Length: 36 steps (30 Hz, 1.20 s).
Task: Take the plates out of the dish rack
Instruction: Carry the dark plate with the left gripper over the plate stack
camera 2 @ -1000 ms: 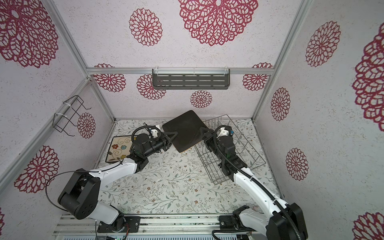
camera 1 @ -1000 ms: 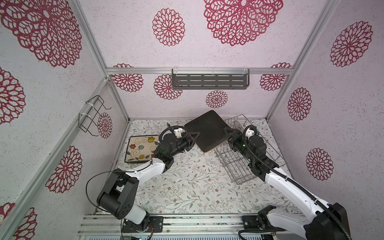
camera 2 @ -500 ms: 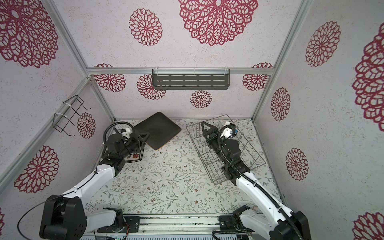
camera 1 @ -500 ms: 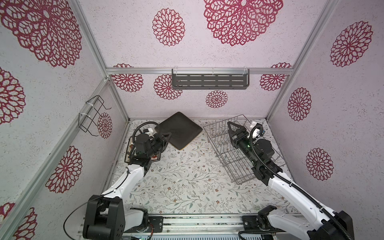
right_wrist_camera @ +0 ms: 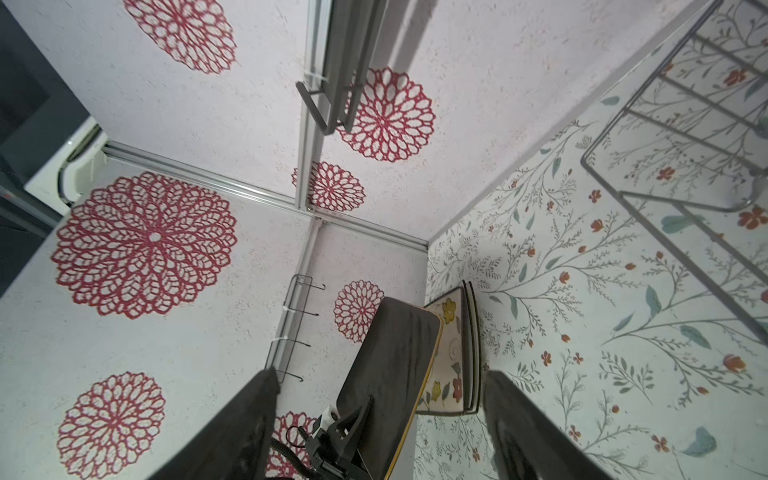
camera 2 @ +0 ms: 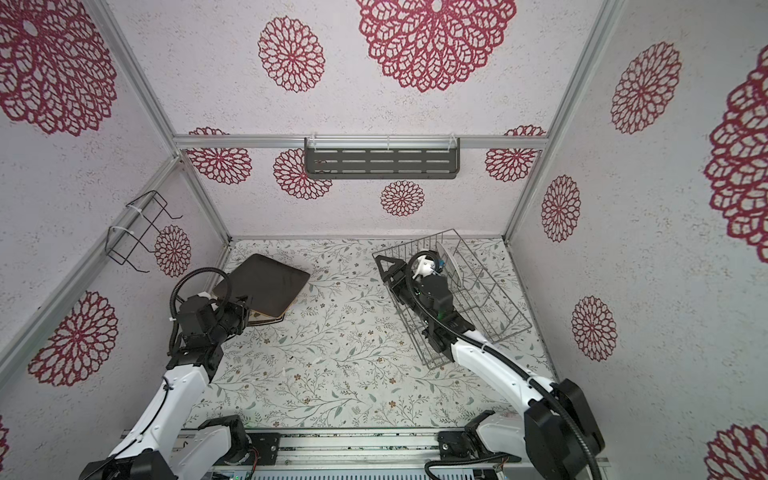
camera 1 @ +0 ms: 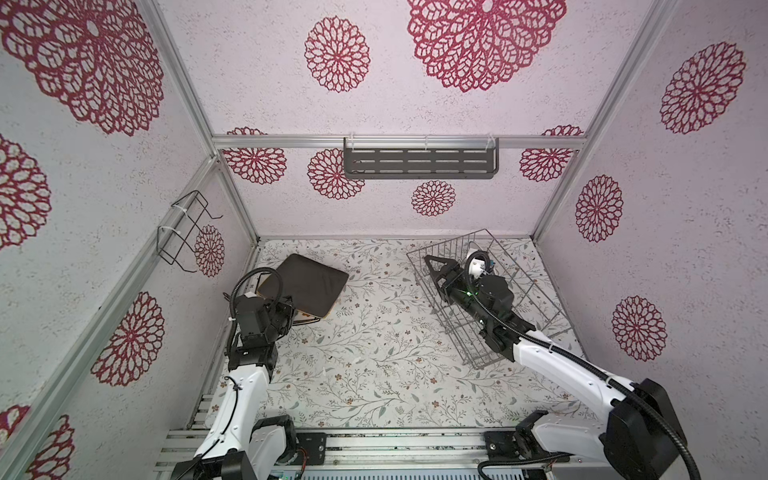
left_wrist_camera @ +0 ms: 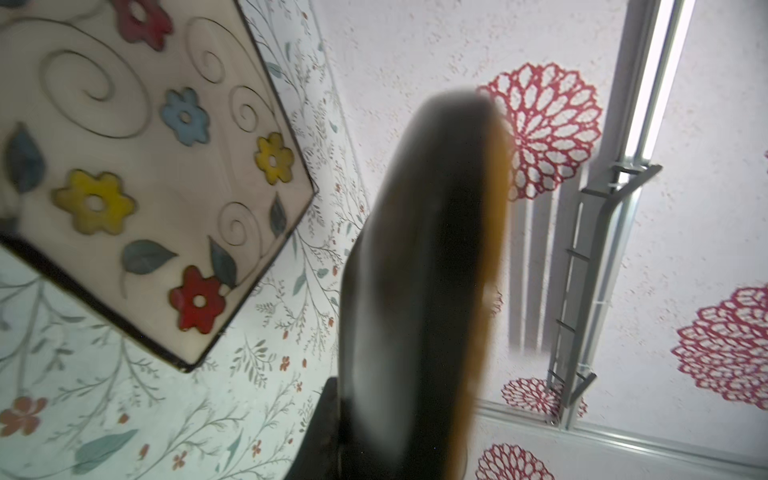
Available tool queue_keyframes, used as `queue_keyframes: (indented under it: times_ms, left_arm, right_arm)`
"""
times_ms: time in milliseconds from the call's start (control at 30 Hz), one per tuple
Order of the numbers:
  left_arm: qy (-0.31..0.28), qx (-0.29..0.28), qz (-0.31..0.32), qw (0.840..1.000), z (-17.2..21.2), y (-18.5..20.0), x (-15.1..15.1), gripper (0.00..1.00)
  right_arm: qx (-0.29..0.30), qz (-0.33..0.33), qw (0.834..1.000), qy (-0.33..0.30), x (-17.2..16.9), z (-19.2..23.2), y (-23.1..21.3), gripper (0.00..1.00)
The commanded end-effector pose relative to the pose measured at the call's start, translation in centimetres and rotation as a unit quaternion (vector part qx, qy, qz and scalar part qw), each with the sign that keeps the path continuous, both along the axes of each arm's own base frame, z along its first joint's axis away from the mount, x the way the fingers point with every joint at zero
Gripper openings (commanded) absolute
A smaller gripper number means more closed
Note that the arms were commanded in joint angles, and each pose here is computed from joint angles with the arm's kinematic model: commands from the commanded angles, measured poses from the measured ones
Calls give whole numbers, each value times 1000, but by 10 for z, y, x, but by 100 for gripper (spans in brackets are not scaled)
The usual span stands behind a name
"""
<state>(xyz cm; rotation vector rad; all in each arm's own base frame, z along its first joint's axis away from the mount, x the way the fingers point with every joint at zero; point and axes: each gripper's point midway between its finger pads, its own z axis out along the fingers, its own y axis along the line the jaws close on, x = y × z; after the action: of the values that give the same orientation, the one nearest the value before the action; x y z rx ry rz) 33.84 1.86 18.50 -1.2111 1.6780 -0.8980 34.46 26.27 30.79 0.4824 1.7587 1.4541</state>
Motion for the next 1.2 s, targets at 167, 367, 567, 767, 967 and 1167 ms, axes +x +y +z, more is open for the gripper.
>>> queue_keyframes:
  times_ms: [167, 367, 567, 767, 967, 1167]
  left_arm:
    - [-126, 32, 98, 987, 57, 46, -7, 0]
    - [-155, 16, 126, 980, 54, 62, -6, 0]
    - [-170, 23, 157, 973, 59, 74, -9, 0]
    - [-156, 33, 166, 973, 53, 80, -6, 0]
    - [-154, 29, 157, 975, 43, 82, 6, 0]
    - [-149, 35, 149, 977, 33, 83, 16, 0]
  right_arm:
    - [-78, 79, 993, -38, -4, 2, 62, 99]
    - [-99, 128, 987, -20, 3, -25, 99, 99]
    - [-127, 163, 978, 10, 12, -57, 129, 99]
    - [-165, 183, 969, 23, 20, -77, 151, 99]
    - [-165, 208, 963, 39, 23, -94, 167, 99]
    - [-160, 217, 962, 54, 23, -110, 174, 99]
